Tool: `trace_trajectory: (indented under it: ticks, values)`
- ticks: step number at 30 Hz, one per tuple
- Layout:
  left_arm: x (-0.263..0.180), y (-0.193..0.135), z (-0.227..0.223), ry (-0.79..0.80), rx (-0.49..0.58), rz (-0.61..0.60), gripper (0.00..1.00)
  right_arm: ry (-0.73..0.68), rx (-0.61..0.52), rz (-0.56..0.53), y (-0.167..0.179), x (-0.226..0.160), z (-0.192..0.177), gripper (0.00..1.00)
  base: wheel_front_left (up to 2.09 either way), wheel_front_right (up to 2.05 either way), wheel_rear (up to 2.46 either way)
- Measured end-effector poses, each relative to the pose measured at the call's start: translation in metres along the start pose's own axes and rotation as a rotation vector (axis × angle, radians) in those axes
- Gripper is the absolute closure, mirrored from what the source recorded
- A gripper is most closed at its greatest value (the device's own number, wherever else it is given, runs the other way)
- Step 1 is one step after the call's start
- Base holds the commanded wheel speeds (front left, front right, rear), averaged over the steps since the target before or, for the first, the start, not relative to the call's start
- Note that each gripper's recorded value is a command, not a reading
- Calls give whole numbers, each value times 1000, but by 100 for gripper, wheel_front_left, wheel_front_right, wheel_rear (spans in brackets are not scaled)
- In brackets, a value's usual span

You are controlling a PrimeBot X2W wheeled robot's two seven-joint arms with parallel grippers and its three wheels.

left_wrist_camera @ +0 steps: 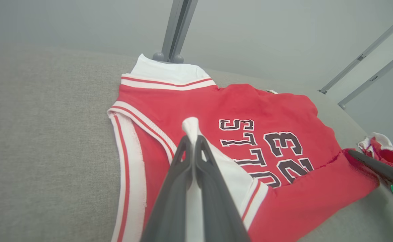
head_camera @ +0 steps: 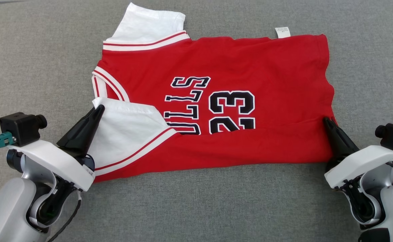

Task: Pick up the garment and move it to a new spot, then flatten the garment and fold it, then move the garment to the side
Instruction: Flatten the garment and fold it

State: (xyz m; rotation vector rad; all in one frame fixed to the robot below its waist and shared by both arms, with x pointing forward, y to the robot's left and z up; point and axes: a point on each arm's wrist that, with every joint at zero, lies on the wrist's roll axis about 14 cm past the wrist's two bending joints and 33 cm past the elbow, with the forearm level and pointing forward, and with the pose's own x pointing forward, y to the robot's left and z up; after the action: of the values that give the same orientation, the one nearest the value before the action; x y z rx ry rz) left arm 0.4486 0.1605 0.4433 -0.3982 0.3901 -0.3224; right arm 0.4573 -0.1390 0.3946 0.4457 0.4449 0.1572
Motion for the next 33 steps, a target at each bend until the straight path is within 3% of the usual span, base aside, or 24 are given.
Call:
trace_trajectory:
  ticks: [6,7,8,9,13,19,26,33]
  values:
    - [14,12,-11,13,-14,23,100,14,7,13,2,7,-6,100,0,0,0]
    - [14,15,-16,27,-21,32,76,14,13,21,4,8,-7,76,0,0,0]
    - [13,16,-21,43,-24,36,48,10,16,26,6,7,-6,26,0,0,0]
    - [13,18,-22,40,-29,43,0,-3,22,31,8,7,-4,0,0,0,0]
    - [10,23,-13,-22,-43,80,0,-77,24,32,7,-3,10,0,0,0,0]
    - [-8,48,14,-205,-45,238,0,-244,-21,0,2,-29,41,0,0,0,0]
    - [-22,33,59,-400,36,279,0,-419,-152,7,17,-53,84,0,0,0,0]
    - [-39,15,85,-532,65,271,0,-462,-234,35,35,-63,91,0,0,0,0]
